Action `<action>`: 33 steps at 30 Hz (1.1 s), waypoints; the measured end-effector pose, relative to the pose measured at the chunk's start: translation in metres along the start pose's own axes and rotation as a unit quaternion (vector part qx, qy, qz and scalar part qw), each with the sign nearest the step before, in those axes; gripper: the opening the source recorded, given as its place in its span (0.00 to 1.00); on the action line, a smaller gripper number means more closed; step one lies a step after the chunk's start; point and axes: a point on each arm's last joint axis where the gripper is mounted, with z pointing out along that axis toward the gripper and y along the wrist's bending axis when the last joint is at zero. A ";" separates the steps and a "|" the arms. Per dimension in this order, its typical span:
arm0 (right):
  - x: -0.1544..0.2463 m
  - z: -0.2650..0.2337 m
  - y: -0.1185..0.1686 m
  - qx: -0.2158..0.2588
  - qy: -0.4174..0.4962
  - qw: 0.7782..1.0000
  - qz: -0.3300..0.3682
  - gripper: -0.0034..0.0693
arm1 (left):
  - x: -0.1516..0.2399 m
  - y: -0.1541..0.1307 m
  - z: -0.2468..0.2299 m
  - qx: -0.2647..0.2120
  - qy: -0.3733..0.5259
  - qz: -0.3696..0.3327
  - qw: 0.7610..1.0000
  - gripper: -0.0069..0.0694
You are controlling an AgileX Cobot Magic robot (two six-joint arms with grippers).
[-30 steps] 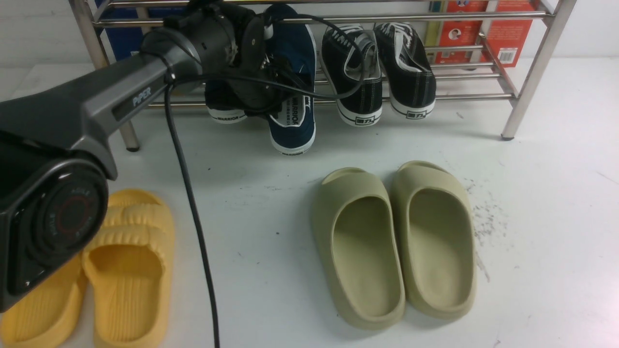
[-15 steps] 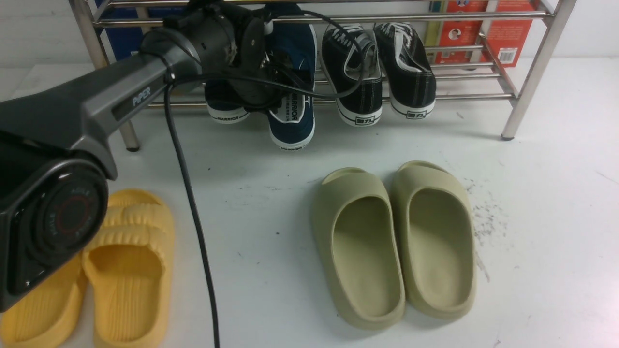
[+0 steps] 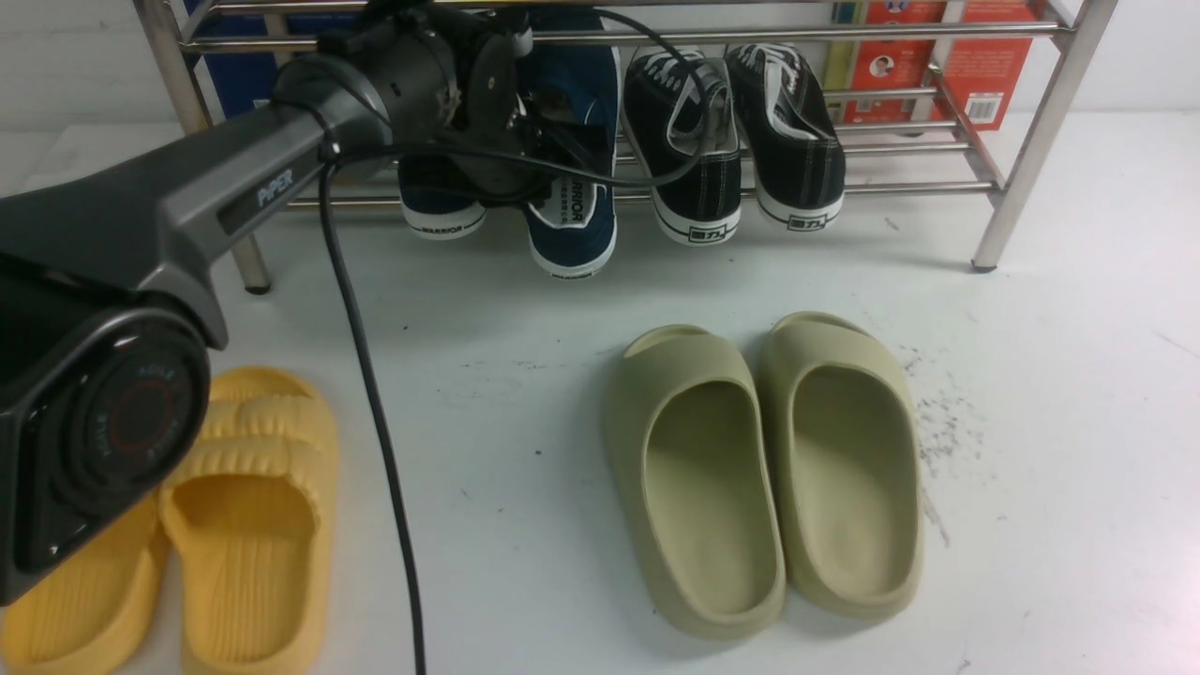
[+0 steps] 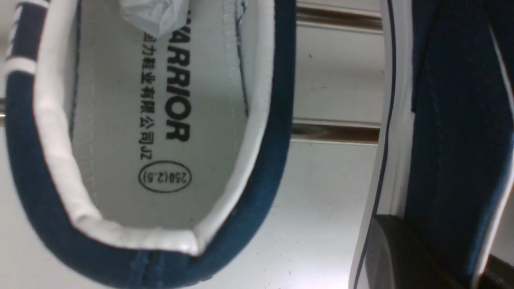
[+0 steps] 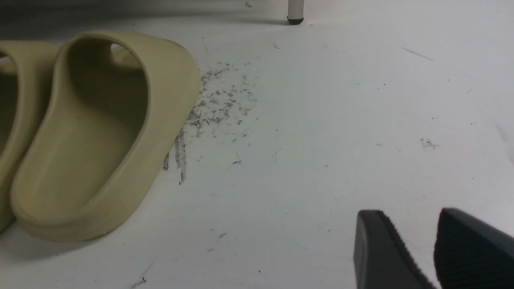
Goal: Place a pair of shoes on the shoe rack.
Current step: Use the left arm to put a shoe into the shoe rack
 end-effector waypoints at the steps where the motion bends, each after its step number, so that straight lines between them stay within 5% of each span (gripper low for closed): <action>1: 0.000 0.000 0.000 0.000 0.000 1.000 0.000 0.39 | 0.000 0.000 0.000 0.000 0.000 0.000 1.000 0.11; 15: 0.000 0.000 0.000 0.000 0.000 1.000 0.000 0.39 | -0.003 0.000 0.000 0.001 -0.014 0.004 1.000 0.18; 33: 0.000 0.000 0.000 0.000 0.000 1.000 0.000 0.39 | -0.019 -0.006 -0.040 0.021 -0.029 -0.015 0.999 0.49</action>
